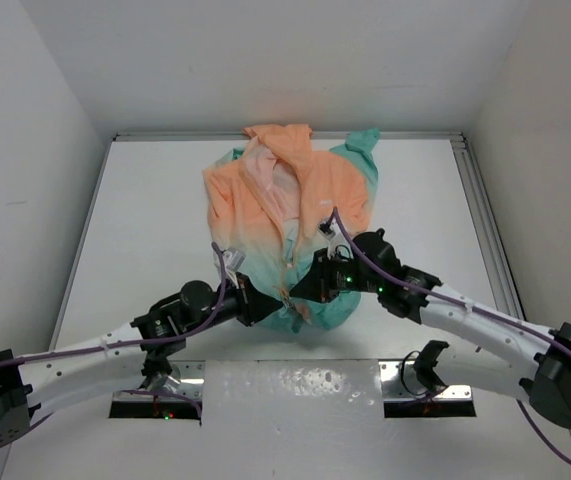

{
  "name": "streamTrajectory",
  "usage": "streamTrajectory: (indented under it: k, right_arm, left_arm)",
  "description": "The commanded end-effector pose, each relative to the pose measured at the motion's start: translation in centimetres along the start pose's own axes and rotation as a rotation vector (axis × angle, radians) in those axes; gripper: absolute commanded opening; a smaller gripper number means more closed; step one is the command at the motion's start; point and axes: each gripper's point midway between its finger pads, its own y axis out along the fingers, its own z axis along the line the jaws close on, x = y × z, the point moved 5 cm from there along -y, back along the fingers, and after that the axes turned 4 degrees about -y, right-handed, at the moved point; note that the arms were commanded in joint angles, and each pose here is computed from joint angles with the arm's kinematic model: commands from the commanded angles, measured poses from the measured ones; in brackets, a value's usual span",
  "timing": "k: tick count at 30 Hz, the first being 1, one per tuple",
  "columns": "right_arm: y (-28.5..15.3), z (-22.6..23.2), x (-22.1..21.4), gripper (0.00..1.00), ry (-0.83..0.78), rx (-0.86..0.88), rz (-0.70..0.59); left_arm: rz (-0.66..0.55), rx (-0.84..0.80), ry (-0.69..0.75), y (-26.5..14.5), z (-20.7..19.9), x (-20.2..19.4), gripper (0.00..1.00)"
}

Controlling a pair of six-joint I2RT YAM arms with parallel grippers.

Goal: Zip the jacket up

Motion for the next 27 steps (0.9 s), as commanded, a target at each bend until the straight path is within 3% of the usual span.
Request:
streamTrajectory:
  k: [1,8,18,23,27]
  right_arm:
    - [0.8,0.5,2.7,0.0,-0.005,-0.045,-0.05]
    - [2.5,-0.4,3.2,0.0,0.027,-0.101,-0.021]
    - [-0.4,0.8,2.9,0.0,0.05,-0.107,-0.021]
    - [2.2,-1.0,2.4,0.0,0.092,-0.177,0.043]
    - [4.1,-1.9,2.9,0.0,0.115,-0.187,0.008]
  left_arm:
    - [0.008,-0.062,0.035,0.1,-2.0,0.8,0.0]
    - [0.014,-0.099,0.037,-0.2,-2.8,1.0,0.0]
    - [0.036,-0.088,0.03,0.2,-2.3,0.4,0.0]
    - [0.047,-0.137,0.046,0.2,-3.8,0.8,0.0]
    - [0.079,-0.172,0.051,0.0,-4.7,0.5,0.0]
